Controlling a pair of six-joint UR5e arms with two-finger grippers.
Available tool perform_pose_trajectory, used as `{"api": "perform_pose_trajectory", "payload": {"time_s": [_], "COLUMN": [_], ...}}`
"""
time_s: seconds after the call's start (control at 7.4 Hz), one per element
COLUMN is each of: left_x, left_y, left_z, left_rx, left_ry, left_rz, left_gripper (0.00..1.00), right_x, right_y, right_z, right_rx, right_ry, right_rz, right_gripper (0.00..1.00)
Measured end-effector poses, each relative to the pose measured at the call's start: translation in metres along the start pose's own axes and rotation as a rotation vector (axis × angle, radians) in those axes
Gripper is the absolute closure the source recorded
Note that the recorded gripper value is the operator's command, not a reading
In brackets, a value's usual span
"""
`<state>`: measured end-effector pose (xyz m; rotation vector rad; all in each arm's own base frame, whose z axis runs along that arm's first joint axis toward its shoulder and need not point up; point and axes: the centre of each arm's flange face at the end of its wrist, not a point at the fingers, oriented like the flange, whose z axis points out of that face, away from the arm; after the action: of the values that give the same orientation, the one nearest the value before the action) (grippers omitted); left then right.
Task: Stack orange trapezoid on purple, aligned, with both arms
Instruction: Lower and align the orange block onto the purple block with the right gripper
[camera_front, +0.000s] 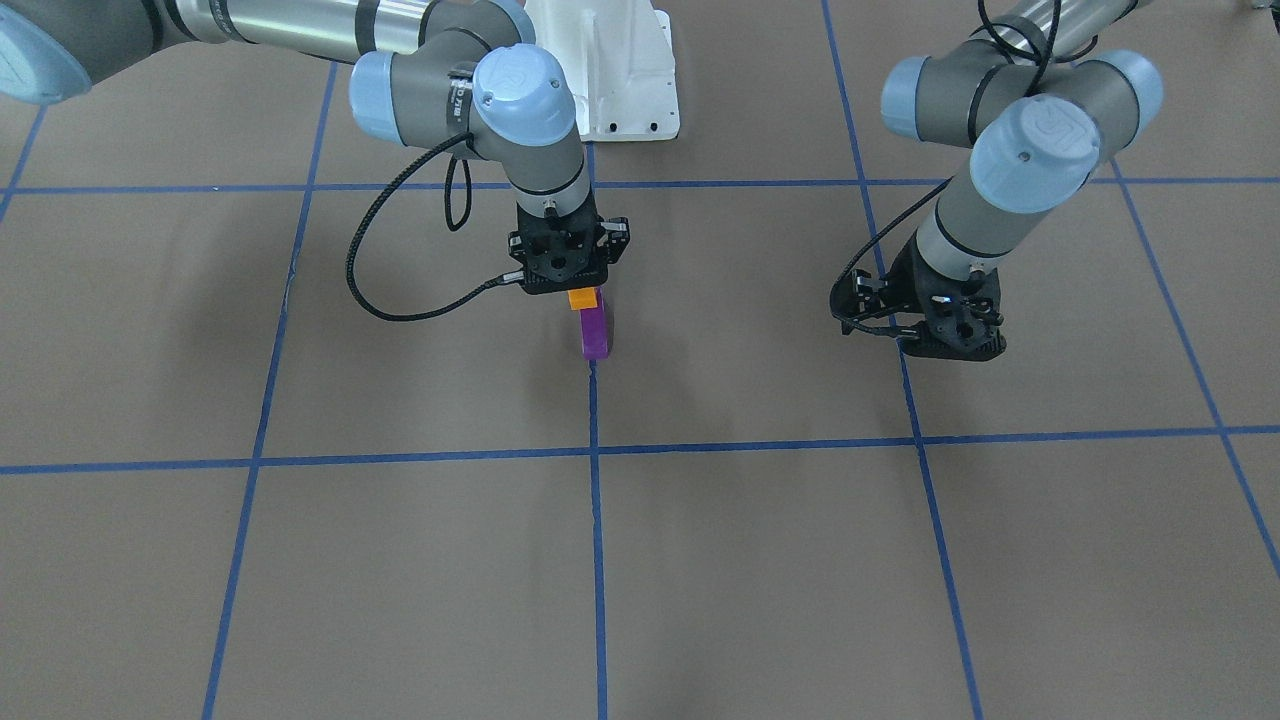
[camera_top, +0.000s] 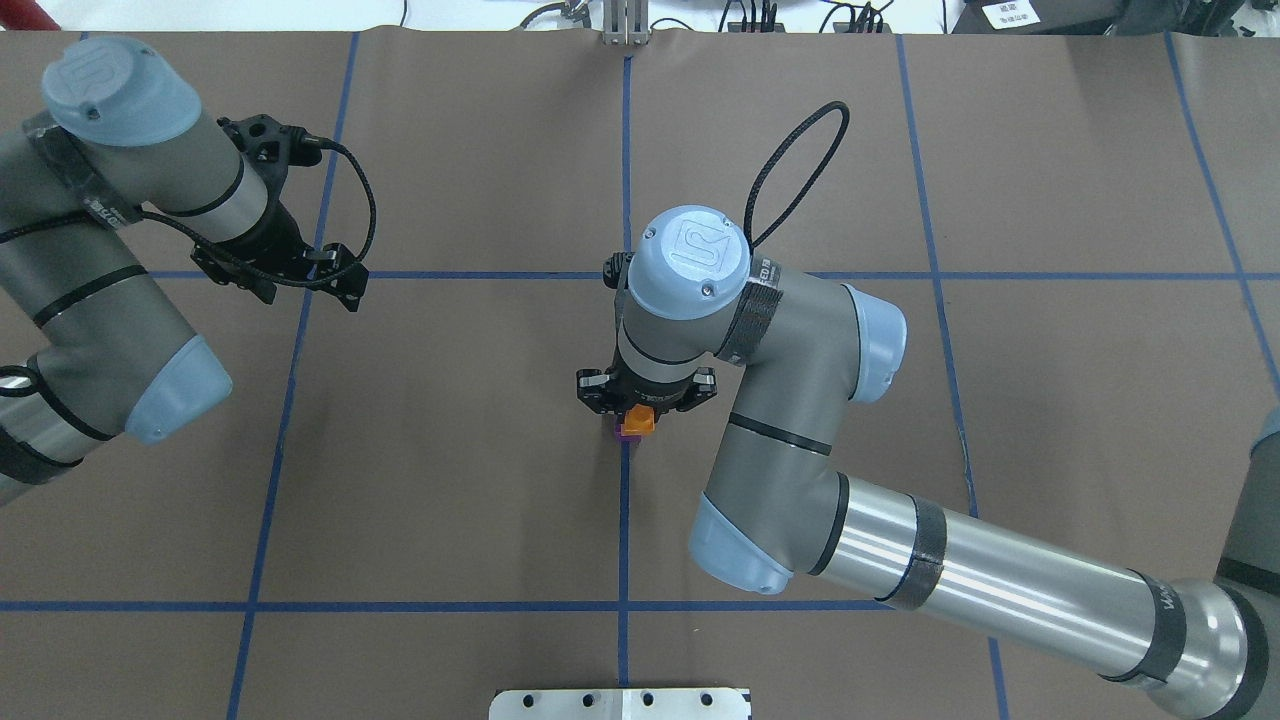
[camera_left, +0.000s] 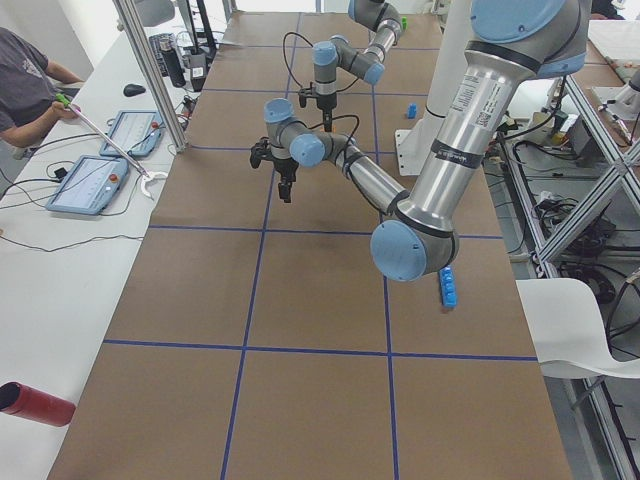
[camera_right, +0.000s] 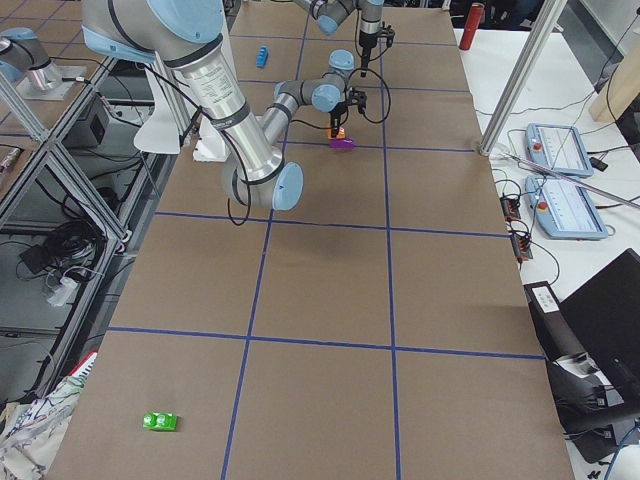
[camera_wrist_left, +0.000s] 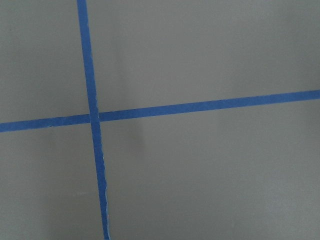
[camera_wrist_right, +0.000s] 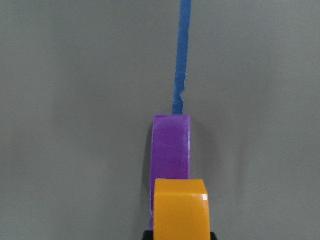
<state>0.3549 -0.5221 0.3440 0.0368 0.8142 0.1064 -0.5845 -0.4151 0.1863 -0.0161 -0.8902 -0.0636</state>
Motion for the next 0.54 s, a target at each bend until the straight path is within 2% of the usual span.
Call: {"api": "perform_pose_trajectory", "payload": {"time_s": [0.54], "left_x": [0.0009], "left_y": [0.0015], "left_z": [-0.0019], "left_rx": [-0.001], "left_ry": [0.006], "left_rz": [0.001], "left_gripper": [0.0], "right_x": [-0.0014], "right_y": [-0.0004], "right_z": [0.0057], "right_rx": [-0.005], "right_ry": [0.008], "right_rz": [-0.022], "right_gripper": [1.0]}}
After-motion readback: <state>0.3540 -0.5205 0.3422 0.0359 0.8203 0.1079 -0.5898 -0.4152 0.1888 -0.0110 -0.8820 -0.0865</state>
